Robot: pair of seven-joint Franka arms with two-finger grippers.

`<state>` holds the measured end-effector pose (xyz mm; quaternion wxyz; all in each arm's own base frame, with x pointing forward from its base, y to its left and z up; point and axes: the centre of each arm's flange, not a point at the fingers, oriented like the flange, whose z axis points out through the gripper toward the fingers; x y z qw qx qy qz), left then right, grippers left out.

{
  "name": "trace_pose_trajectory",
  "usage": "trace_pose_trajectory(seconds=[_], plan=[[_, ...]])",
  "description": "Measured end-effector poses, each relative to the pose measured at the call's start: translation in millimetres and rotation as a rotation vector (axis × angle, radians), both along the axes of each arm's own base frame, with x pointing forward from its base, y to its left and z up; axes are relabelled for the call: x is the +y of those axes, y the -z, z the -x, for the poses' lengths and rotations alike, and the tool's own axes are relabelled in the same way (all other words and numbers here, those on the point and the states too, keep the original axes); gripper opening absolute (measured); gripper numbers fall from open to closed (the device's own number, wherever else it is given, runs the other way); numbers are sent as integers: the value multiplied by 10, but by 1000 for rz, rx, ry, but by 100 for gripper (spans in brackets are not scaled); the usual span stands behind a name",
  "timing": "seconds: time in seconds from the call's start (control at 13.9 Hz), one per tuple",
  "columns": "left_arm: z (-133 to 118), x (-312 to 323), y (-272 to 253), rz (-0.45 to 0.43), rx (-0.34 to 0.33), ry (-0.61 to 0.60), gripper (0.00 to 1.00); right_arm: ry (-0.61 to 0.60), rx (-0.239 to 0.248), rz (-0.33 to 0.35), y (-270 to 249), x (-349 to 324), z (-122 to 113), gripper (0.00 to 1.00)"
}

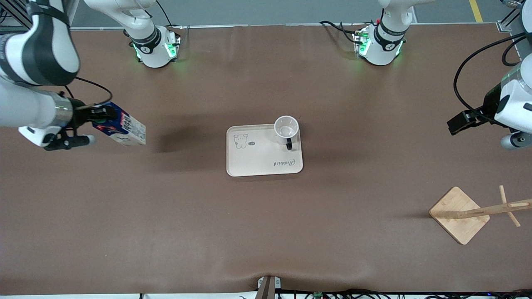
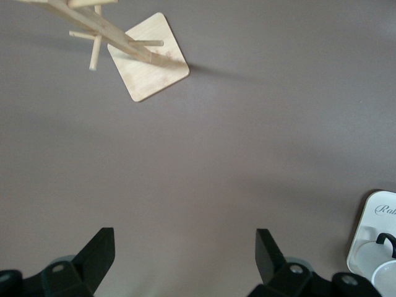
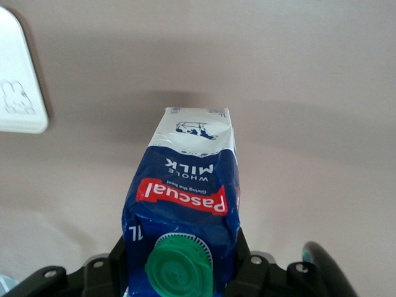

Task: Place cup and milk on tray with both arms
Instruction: 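Lift the milk carton with the right gripper while the left gripper withdraws, then carry the milk carton over the tray with the right gripper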

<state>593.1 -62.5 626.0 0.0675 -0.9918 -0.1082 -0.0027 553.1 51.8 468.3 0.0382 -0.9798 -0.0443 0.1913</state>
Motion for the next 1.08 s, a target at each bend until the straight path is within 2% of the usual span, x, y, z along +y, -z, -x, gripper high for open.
trace_pose_trajectory(seconds=[0.22, 0.36, 0.57, 0.79, 1.08], plan=[[157, 83, 54, -32, -46, 56, 100, 78, 28, 17, 69, 792, 14, 64], [301, 179, 51, -45, -46, 69, 100, 106, 41, 37, 123, 1255, 43, 64], [418, 258, -11, -15, -42, 89, 100, 83, 48, 35, 292, 2006, 68, 64], [459, 300, -61, -13, -31, 83, 100, 90, 15, -9, 469, 2546, 15, 64], [501, 294, -172, -13, -34, 82, 100, 85, -37, -77, 708, 2899, -60, 64]])
